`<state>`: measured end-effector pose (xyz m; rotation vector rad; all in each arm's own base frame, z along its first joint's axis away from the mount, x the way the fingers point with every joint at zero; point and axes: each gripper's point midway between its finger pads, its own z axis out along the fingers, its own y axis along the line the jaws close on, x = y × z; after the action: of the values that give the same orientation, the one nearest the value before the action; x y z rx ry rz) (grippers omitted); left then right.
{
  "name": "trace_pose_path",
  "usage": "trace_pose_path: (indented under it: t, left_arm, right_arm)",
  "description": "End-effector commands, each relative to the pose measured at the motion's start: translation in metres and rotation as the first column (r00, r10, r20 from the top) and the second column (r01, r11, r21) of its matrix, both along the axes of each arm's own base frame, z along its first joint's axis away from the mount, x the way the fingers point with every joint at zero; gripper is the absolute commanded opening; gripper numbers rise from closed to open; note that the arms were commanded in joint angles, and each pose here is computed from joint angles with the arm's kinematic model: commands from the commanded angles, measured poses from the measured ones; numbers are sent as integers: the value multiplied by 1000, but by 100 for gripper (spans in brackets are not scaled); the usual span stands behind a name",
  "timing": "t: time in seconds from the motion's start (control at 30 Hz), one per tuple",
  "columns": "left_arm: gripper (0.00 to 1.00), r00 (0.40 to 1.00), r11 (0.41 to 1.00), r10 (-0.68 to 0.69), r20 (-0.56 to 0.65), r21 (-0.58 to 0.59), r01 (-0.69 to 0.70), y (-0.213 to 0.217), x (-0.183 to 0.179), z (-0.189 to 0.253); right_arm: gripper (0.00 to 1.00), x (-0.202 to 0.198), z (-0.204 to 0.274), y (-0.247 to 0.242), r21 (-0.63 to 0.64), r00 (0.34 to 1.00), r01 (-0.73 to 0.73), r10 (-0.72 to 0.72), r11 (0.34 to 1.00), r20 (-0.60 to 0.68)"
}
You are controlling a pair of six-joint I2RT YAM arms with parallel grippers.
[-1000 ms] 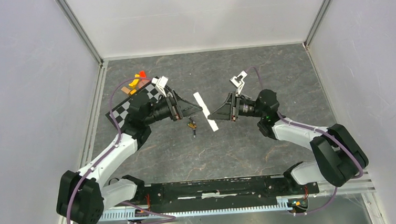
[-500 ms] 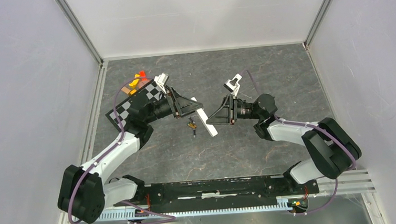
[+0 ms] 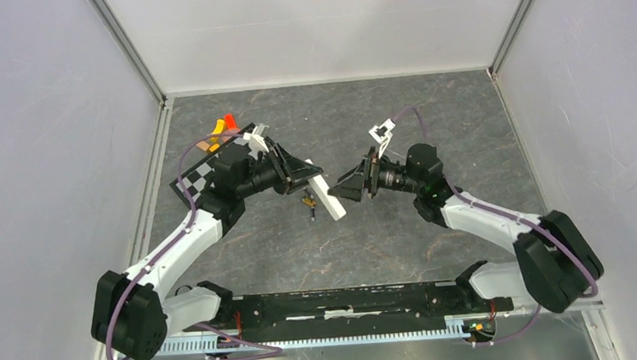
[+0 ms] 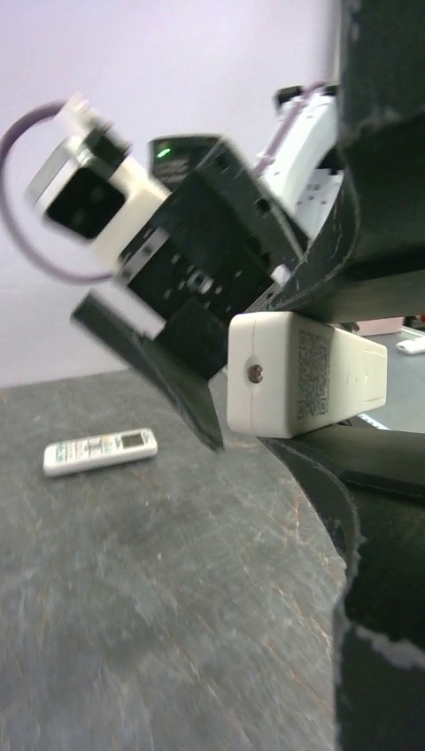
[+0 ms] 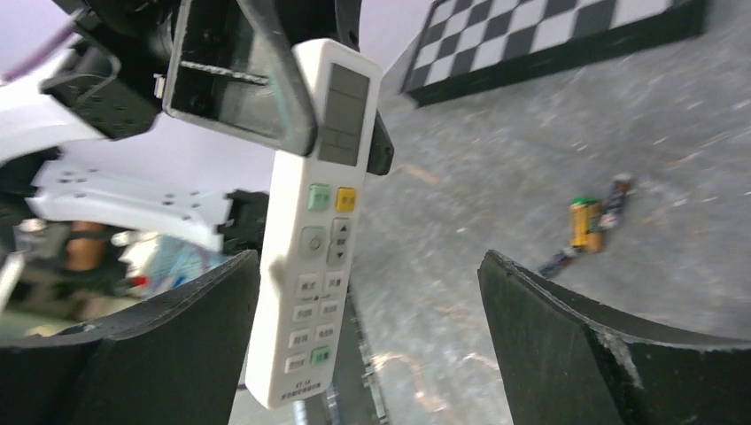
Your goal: Load the batteries into the remote control
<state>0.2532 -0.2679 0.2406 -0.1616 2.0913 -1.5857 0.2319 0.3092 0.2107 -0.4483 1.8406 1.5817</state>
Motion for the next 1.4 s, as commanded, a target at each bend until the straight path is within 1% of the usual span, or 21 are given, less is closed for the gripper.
trace_pose_path:
  t: [0.0, 0.1, 0.23, 0.33, 0.43, 0.53, 0.6, 0.67, 0.7, 0.73, 0.77, 0.83, 0.9, 0.93, 0.97, 1.07, 1.13, 1.2, 1.27, 1.33, 1.37]
  left_arm:
    - [2, 980, 975, 186, -70, 137, -176, 19, 22, -18]
    - [2, 966, 963, 234, -113, 164, -214, 22, 28, -29]
    - [2, 956, 954, 264, -130, 181, -239, 25, 32, -35]
    - [2, 950, 947, 285, -132, 191, -257, 27, 34, -36]
    - [2, 949, 946, 286, -130, 193, -259, 28, 34, -36]
    - [2, 949, 946, 285, -132, 197, -257, 29, 32, -37]
    - [2, 950, 946, 285, -128, 197, -258, 29, 31, -37]
    - [2, 952, 947, 283, -120, 193, -257, 30, 29, -35]
    - [2, 952, 947, 283, -112, 189, -260, 31, 29, -33]
    - [7, 956, 950, 276, -98, 179, -256, 30, 28, -29]
    - [22, 962, 955, 261, -81, 166, -245, 29, 26, -25]
    - [62, 979, 970, 206, -5, 130, -203, 24, 22, -8]
    - [87, 984, 981, 150, 101, 110, -161, 22, 17, 11]
    - [94, 980, 984, 116, 160, 113, -135, 23, 12, 20]
    - [99, 976, 985, 103, 192, 120, -128, 26, 9, 25]
    - [100, 959, 991, 38, 280, 114, -72, 32, -2, 42]
    - [100, 956, 992, -29, 293, 128, -9, 36, -10, 45]
    - [100, 951, 984, -93, 294, 170, 44, 41, -15, 46]
    - [100, 935, 975, -167, 311, 193, 110, 39, -25, 51]
    - [99, 909, 965, -246, 338, 176, 196, 35, -39, 60]
    - [98, 896, 961, -268, 354, 165, 222, 34, -44, 64]
  right_arm:
    - [98, 22, -3, -14, -108, 939, 213, -173, 971, 299]
    - [95, 22, -5, -12, -160, 900, 295, -218, 942, 378]
    - [90, 22, -11, -4, -216, 872, 357, -241, 909, 426]
    - [85, 22, -24, 6, -296, 876, 371, -226, 880, 426]
    - [79, 19, -33, 18, -329, 887, 350, -199, 877, 416]
    - [68, 15, -33, 29, -315, 898, 327, -188, 891, 398]
    - [56, 14, -30, 32, -289, 903, 318, -196, 903, 383]
    - [40, 12, -24, 35, -261, 905, 308, -197, 915, 377]
    - [30, 11, -22, 36, -251, 907, 302, -196, 920, 374]
    - [22, 10, -18, 38, -236, 909, 294, -195, 926, 368]
    - [19, 9, -15, 40, -227, 911, 287, -192, 931, 366]
    - [16, 7, -5, 41, -206, 912, 276, -189, 939, 363]
    - [16, 5, 8, 41, -175, 913, 263, -186, 949, 363]
    - [16, 3, 16, 40, -153, 914, 253, -184, 955, 363]
    - [16, 1, 26, 39, -124, 914, 238, -178, 963, 364]
    - [15, -8, 57, 38, -4, 922, 138, -127, 990, 366]
    - [15, -17, 73, 38, 64, 931, 41, -61, 997, 360]
    - [15, -29, 88, 39, 114, 931, -73, 27, 991, 364]
    - [15, -39, 97, 40, 138, 932, -146, 89, 980, 353]
    - [15, -41, 97, 43, 131, 939, -182, 133, 975, 318]
    - [15, -43, 97, 44, 123, 939, -202, 156, 972, 307]
